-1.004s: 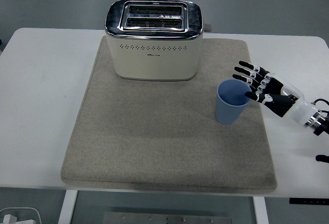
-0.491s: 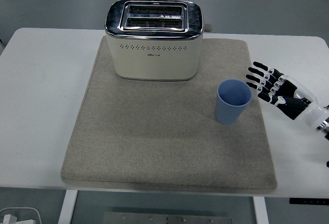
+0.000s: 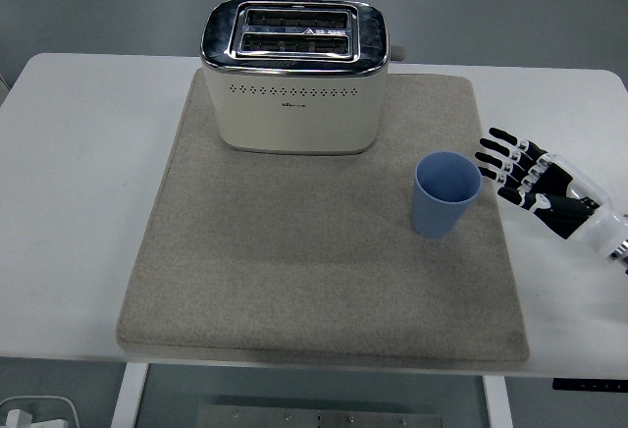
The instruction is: Put the water cup in front of the bread machine
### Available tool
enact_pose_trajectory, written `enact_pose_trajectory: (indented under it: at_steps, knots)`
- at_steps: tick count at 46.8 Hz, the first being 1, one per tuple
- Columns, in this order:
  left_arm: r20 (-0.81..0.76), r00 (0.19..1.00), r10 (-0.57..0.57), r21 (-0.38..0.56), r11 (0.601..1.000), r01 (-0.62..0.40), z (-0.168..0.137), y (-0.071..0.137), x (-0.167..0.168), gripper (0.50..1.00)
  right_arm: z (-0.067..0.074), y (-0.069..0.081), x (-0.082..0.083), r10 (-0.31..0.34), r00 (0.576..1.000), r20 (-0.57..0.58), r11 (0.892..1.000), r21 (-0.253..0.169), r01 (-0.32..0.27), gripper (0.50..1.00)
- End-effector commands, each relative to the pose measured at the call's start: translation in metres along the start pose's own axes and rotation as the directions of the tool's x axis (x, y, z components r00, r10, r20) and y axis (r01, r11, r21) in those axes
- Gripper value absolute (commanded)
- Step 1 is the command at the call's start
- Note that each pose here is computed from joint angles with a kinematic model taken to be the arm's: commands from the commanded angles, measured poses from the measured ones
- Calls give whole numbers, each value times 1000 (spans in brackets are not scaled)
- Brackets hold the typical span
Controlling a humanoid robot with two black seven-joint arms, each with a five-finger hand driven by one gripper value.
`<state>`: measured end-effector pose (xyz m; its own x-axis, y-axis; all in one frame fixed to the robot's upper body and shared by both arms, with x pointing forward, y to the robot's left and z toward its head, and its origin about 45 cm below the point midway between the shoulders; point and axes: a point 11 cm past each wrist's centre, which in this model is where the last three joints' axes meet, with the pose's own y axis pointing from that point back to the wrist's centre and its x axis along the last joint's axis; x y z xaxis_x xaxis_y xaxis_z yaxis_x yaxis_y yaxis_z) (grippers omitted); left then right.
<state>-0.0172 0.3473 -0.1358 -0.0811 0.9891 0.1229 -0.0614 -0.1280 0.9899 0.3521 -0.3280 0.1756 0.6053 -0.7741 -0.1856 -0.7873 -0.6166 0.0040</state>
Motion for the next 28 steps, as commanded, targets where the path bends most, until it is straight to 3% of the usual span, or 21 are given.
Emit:
enact_pose_trajectory:
  at_steps: [1, 28]
  knots:
    - [0, 1000, 1, 0, 1000, -1, 0, 0, 0, 1000, 2, 0, -2, -4, 1000, 0, 1000, -5, 4, 940]
    - [0, 1000, 1, 1, 1000, -1, -1, 0, 0, 1000, 24, -12, -25, -51, 998, 24, 999, -19, 51, 940]
